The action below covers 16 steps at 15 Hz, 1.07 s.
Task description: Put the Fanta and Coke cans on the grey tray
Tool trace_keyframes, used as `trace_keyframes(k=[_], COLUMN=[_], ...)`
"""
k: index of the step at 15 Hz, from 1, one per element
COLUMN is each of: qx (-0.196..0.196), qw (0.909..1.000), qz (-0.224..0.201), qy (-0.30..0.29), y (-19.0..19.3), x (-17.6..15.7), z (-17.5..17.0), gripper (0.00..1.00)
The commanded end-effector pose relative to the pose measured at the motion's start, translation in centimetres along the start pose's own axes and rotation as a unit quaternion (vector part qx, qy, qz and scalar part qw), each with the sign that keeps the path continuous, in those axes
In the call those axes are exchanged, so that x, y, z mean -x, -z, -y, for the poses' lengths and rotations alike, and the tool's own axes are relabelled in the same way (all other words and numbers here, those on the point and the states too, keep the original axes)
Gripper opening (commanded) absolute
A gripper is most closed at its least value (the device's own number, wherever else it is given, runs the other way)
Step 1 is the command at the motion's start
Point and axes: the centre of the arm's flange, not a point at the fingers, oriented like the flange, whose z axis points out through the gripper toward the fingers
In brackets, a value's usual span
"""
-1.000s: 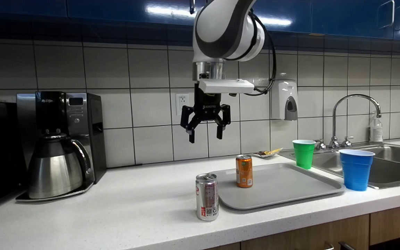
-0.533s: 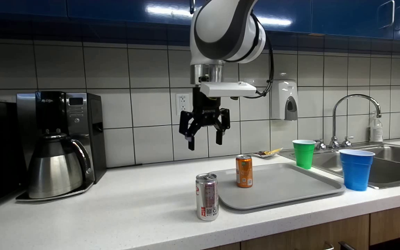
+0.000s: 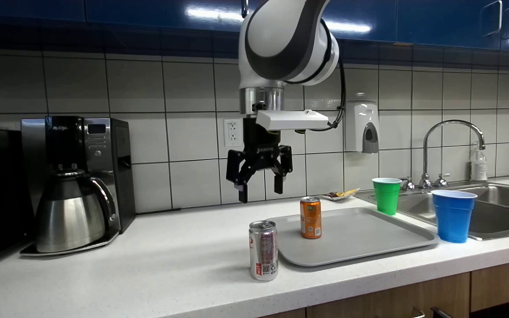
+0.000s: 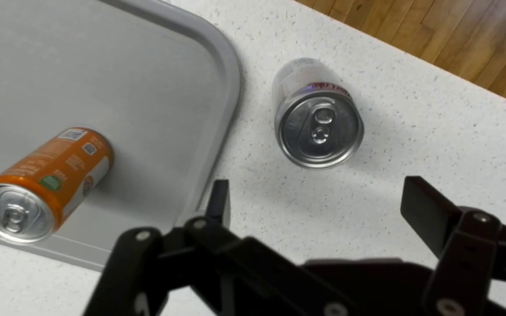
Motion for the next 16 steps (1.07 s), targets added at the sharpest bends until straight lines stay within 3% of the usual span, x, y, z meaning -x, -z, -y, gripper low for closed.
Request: trace_keyframes(k=[1, 16], qx=[-0.012, -0.017], qw=[0.9997, 0.9984], qz=[0.005, 0.04], qy=[0.019, 0.037], y=[-0.6, -4.8], x=[1.1, 0.9], z=[0.6, 1.3], gripper=[1.0, 1.0])
